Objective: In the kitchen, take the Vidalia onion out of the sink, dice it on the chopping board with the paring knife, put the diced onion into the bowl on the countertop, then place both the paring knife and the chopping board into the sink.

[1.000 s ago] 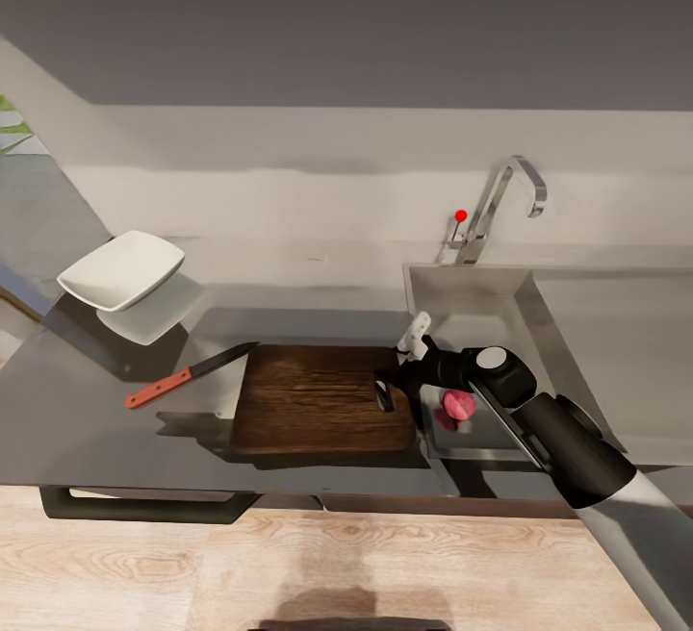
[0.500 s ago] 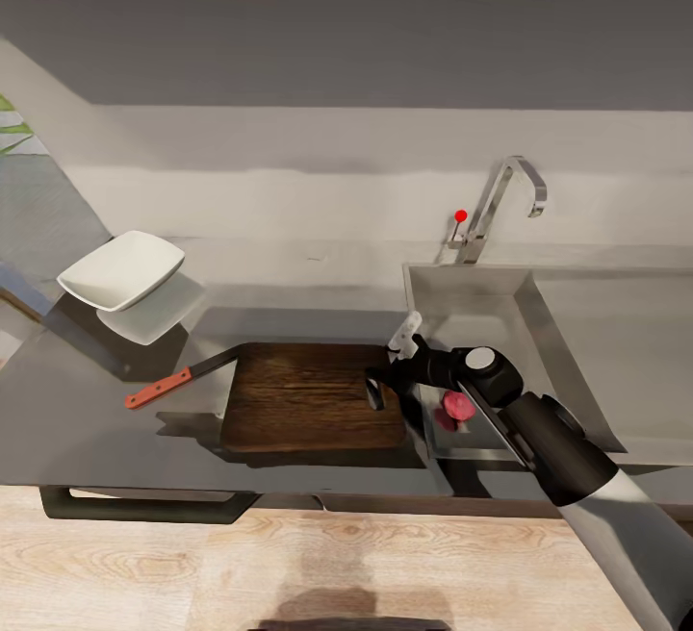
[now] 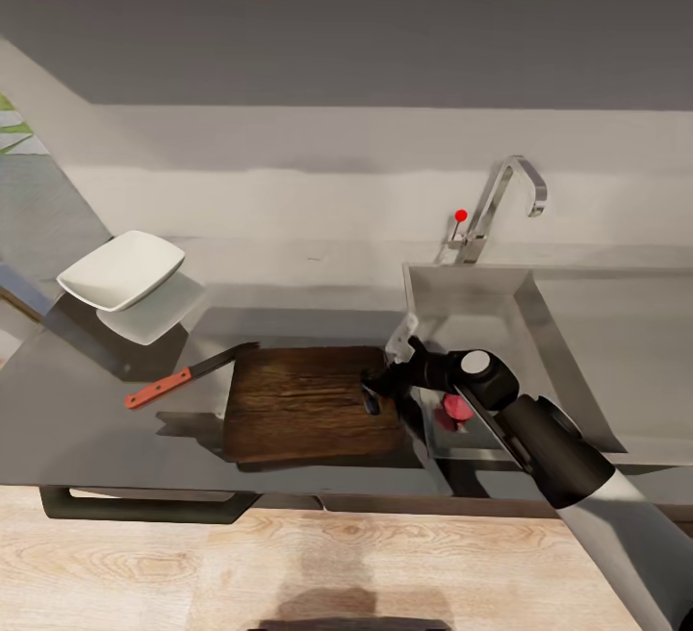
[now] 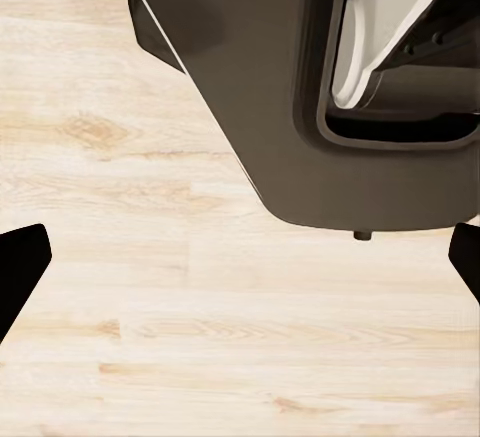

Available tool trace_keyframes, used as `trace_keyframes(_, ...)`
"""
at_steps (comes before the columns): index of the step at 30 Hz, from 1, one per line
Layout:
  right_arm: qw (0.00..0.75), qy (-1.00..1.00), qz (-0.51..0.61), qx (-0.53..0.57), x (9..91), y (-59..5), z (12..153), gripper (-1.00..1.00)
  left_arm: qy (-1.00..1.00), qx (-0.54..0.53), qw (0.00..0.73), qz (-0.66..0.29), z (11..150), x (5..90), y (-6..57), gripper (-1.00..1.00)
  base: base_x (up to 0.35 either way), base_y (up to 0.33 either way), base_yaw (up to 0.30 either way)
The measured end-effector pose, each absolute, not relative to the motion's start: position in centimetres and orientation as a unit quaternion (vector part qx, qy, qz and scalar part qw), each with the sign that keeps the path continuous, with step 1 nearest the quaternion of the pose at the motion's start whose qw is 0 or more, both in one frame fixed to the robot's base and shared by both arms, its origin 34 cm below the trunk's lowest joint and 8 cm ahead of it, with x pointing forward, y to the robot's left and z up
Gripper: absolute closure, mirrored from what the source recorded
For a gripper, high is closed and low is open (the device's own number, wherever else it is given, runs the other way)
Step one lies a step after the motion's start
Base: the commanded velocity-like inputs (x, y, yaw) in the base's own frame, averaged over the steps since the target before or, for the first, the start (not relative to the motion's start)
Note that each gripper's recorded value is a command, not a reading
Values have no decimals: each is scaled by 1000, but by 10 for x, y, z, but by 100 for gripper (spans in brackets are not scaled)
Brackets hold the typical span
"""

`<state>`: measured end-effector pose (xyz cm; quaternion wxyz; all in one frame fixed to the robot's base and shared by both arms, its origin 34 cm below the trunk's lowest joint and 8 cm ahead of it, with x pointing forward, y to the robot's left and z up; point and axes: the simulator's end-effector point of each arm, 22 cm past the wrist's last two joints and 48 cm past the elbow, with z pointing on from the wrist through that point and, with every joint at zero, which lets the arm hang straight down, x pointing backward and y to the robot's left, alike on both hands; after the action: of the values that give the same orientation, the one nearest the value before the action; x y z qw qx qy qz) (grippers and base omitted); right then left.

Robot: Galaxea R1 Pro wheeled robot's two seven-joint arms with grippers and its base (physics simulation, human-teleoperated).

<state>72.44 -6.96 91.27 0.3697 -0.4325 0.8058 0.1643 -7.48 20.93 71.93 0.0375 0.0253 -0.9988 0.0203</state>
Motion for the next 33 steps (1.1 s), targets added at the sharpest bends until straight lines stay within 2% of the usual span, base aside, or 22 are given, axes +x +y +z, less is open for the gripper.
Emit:
trace_keyframes(5,346,821,192,-411,716,-69,901,-100,-999,25,37,20,719,-75,209,-100,0,0,0)
trace_keyframes(33,351,819,192,-412,717,-68,909,-100,-999,25,32,20,717,-72,209,-100,0,0,0)
